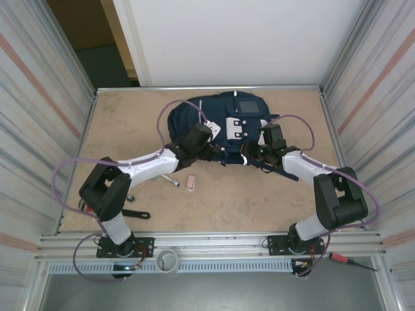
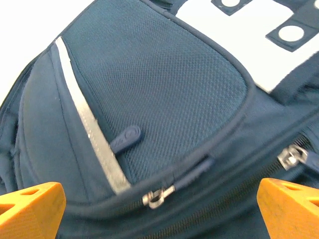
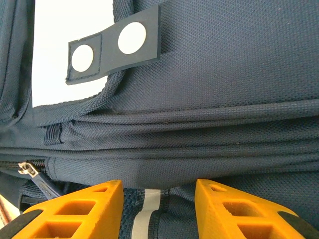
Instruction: Pack books, pencil case, and school supplies into a backpack
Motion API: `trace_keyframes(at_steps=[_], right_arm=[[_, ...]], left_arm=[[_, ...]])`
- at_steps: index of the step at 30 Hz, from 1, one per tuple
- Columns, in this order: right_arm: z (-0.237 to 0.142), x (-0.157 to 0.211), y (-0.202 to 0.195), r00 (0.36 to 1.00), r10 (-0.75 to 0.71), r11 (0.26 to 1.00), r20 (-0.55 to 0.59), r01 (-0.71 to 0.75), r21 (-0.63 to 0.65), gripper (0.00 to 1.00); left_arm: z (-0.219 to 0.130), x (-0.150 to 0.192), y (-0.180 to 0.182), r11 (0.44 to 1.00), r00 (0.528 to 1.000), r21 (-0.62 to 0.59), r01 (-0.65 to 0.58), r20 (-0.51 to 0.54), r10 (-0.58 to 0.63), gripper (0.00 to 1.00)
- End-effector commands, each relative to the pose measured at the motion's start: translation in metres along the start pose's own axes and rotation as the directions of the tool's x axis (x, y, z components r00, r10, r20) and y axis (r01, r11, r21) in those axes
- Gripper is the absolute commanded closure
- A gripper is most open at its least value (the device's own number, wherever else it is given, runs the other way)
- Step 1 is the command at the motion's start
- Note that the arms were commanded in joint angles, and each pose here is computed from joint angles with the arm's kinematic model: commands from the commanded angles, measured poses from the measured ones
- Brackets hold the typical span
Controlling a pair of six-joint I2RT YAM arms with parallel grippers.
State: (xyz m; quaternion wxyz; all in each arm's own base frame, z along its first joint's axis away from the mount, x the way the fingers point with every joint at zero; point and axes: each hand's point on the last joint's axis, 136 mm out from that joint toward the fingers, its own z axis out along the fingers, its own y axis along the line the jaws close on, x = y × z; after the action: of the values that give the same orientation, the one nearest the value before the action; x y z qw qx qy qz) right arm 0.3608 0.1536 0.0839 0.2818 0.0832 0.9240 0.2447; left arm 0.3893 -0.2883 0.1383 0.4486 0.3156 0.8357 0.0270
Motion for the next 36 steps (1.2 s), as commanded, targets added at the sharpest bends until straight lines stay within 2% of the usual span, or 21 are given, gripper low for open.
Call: trace_keyframes(at_steps=[1, 7, 18, 24, 28, 31, 36], right_arm=[[0.002, 0.004, -0.008, 1.0, 0.014, 1.0, -0.009, -0.014, 0.003, 0.59], [0.002, 0.006, -0.015, 1.0, 0.02, 1.0, -0.018, -0.02, 0.017, 0.59], [0.006, 0.01, -0.022, 0.999, 0.028, 0.999, -0.038, -0.027, 0.029, 0.59], [0.005, 0.009, -0.023, 0.999, 0.026, 0.999, -0.042, -0.024, 0.032, 0.59], [0.004, 0.009, -0.022, 0.999, 0.024, 0.999, -0.04, -0.023, 0.03, 0.59], [0.003, 0.008, -0.021, 0.999, 0.02, 0.999, -0.036, -0.019, 0.027, 0.59], [0.001, 0.007, -0.019, 0.999, 0.016, 1.0, -0.032, -0.016, 0.021, 0.59]], left_arm=[[0.014, -0.002, 0.011, 0.995, 0.998, -0.091, -0.045, -0.048, 0.041, 0.01], [0.027, 0.006, 0.023, 0.987, 0.995, -0.147, -0.06, -0.088, 0.047, 0.01], [0.011, 0.034, 0.041, 0.994, 0.993, -0.106, 0.036, -0.111, -0.047, 0.08], [-0.005, 0.047, 0.036, 0.992, 0.988, -0.022, 0.12, -0.094, -0.122, 0.09], [-0.011, 0.059, 0.045, 0.981, 0.976, 0.002, 0.192, -0.101, -0.191, 0.14], [-0.021, 0.057, 0.047, 0.967, 0.967, 0.049, 0.248, -0.073, -0.245, 0.17], [-0.033, 0.043, 0.03, 0.942, 0.96, 0.183, 0.281, -0.037, -0.279, 0.18]])
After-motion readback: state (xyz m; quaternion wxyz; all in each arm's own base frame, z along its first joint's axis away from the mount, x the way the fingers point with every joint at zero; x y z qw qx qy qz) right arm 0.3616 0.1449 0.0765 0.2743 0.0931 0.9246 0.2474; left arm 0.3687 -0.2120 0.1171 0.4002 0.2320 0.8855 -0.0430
